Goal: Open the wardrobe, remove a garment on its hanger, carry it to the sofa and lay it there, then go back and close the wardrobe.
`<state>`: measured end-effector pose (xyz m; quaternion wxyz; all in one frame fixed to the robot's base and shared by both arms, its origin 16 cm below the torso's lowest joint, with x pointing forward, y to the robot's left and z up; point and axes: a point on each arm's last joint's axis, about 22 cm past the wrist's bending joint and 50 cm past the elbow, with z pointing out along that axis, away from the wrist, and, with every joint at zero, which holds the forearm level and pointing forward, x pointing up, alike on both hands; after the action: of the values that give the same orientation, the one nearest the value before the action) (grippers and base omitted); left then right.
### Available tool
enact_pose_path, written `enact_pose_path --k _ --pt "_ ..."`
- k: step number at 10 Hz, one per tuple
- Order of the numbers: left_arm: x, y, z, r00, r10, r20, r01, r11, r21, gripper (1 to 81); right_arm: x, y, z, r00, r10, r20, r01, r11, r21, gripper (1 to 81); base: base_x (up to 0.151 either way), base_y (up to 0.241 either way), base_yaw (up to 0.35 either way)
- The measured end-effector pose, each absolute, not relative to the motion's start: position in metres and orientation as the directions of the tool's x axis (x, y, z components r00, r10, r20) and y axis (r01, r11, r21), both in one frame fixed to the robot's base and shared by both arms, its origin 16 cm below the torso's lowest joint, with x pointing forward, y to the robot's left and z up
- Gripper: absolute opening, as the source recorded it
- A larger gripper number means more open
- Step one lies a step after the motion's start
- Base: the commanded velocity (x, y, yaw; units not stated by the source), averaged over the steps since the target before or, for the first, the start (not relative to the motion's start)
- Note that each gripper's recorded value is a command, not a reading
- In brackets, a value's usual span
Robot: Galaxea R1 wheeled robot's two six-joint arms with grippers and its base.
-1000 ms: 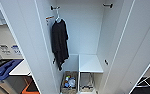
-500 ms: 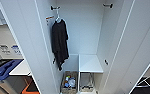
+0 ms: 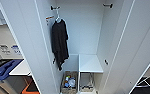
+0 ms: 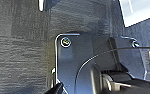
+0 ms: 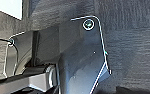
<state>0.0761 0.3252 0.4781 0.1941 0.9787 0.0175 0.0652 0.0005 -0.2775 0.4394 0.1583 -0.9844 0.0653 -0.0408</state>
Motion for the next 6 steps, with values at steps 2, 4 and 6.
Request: enact_pose_path --k 2,4,6 --pt "0.083 0.346 0.493 0.987 0.097 0.132 0.039 -0.921 0.388 81.1 0.028 -0.303 0.441 0.984 -0.149 0.094 -0.115 -0.948 -0.295 81.1 0.000 0.000 0.000" --pt "0.088 0.356 0.503 0.982 0.137 0.130 0.076 -0.917 0.392 81.1 0.031 -0.305 0.442 0.984 -0.150 0.094 -0.116 -0.948 -0.296 81.1 0.000 0.000 0.000" --pt "0.100 0.397 0.516 0.974 0.178 0.142 0.117 -0.927 0.357 81.1 0.035 -0.336 0.447 0.981 -0.166 0.097 -0.135 -0.954 -0.268 81.1 0.000 0.000 0.000"
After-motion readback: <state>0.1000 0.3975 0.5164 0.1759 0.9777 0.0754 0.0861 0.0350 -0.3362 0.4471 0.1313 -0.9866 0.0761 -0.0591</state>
